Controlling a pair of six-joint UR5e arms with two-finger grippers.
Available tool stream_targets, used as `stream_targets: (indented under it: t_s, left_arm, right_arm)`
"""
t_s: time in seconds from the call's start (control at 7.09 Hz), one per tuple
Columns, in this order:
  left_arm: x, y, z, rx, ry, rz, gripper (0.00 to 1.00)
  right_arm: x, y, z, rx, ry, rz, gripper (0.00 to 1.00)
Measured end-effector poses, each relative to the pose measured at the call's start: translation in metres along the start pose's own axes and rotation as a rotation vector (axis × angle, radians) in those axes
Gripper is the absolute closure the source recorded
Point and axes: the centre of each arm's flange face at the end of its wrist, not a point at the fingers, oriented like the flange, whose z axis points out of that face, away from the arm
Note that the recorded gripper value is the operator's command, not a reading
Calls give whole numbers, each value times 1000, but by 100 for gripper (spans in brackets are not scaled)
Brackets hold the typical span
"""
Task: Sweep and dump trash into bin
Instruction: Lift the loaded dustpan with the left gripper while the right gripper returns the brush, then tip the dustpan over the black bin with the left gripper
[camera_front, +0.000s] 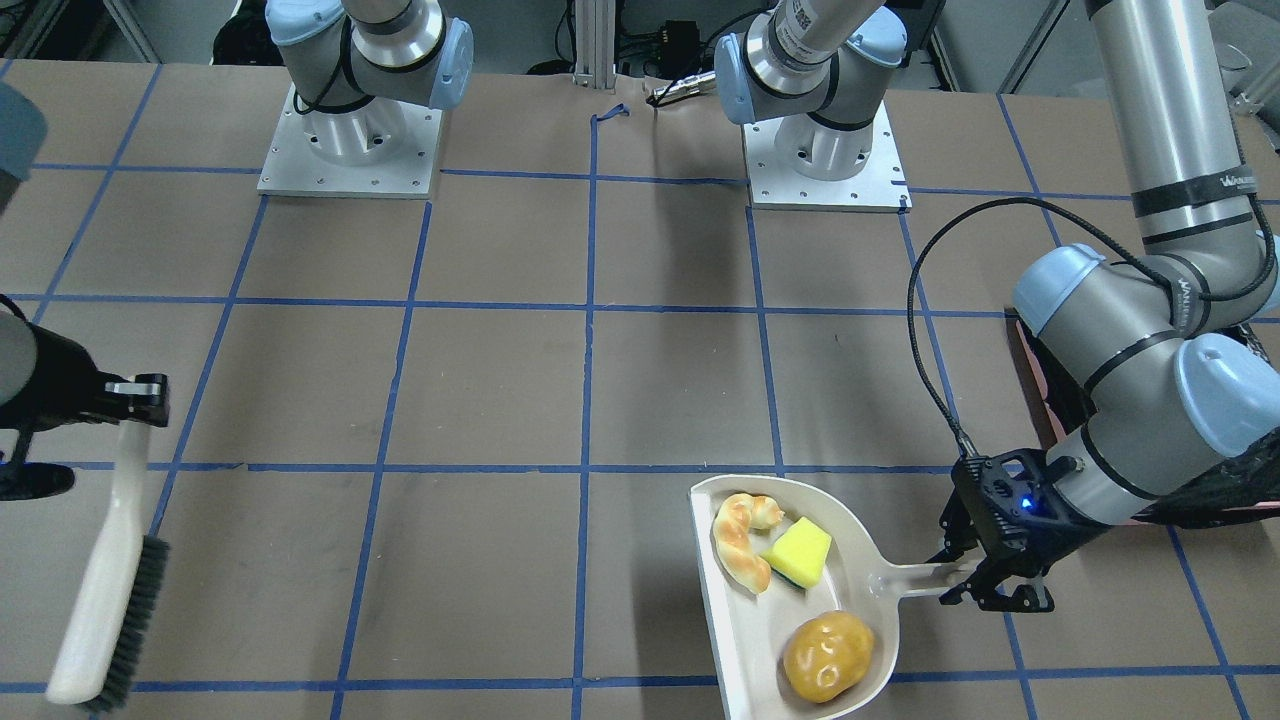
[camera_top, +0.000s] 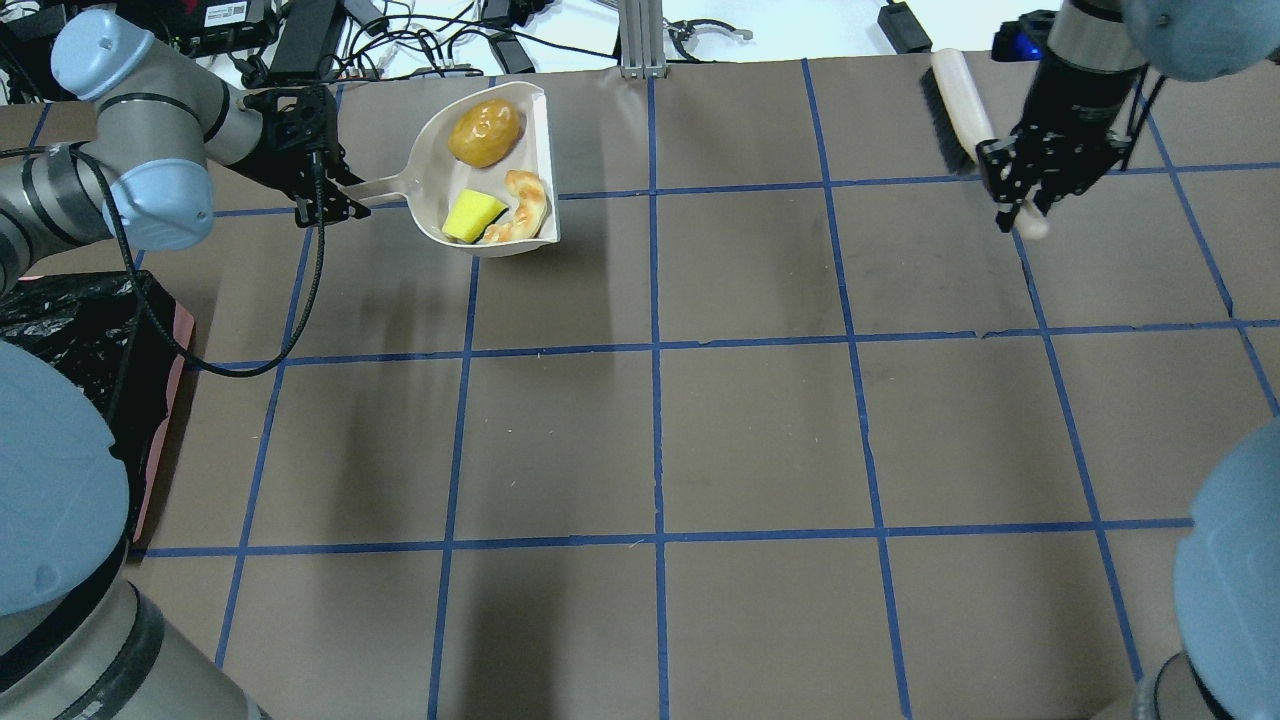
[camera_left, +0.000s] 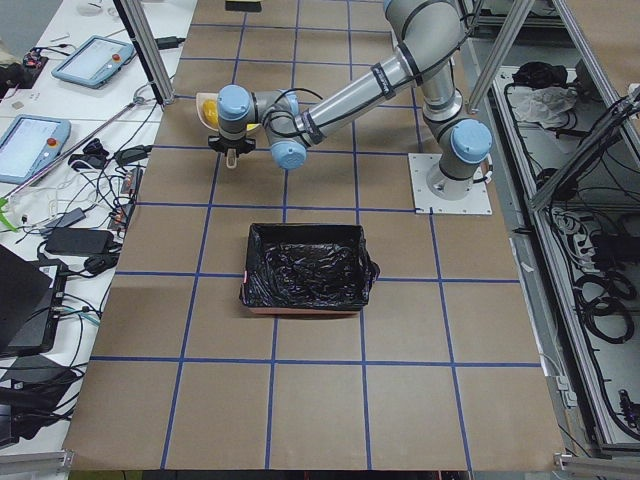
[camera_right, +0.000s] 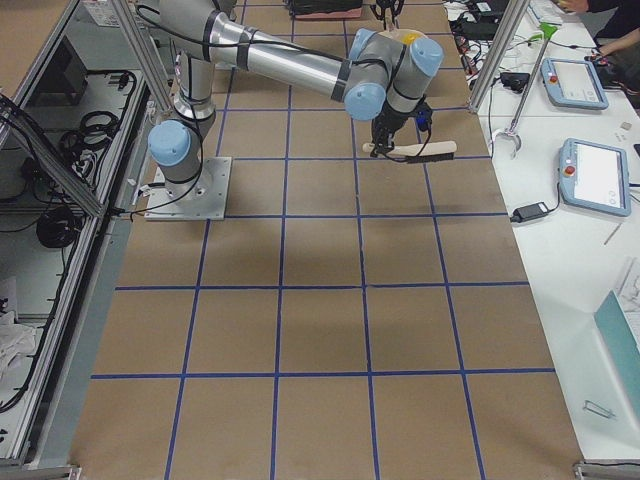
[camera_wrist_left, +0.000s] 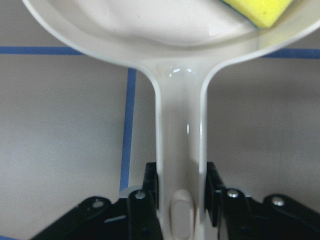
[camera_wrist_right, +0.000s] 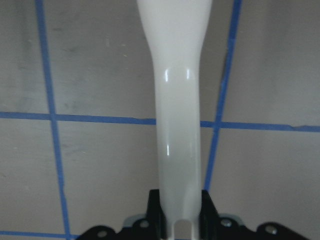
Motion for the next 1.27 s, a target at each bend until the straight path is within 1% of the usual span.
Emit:
stream_targets:
  t_s: [0.14, 0.28, 0.42, 0.56, 0.71, 0.85, 0.99, 1.27]
  left_arm:
    - [3, 8, -15, 4, 16, -23, 88]
    - [9, 20, -38, -9, 34, -47, 88]
    - [18, 38, -70, -31, 51, -62, 88]
    - [27, 59, -102, -45, 60, -59, 88]
    - [35, 85, -128, -58, 62, -40, 93]
    - [44, 117, -151, -78, 56, -12, 96]
    - [52, 154, -173, -100, 41, 14, 100]
    - [69, 232, -230, -160, 9, 66, 100]
  right_arm:
    - [49, 11, 6, -14, 9, 16, 100]
    - [95, 25, 15, -24, 20, 26, 100]
    - [136, 37, 26, -18, 26, 25, 100]
    - [167, 47, 40, -10, 45, 25, 100]
    - [187, 54, 56, -7, 75, 24, 100]
    - [202, 57, 74, -1, 94, 20, 100]
    - [214, 54, 92, 2, 100, 15, 100]
    - [236, 47, 122, 7, 102, 4, 100]
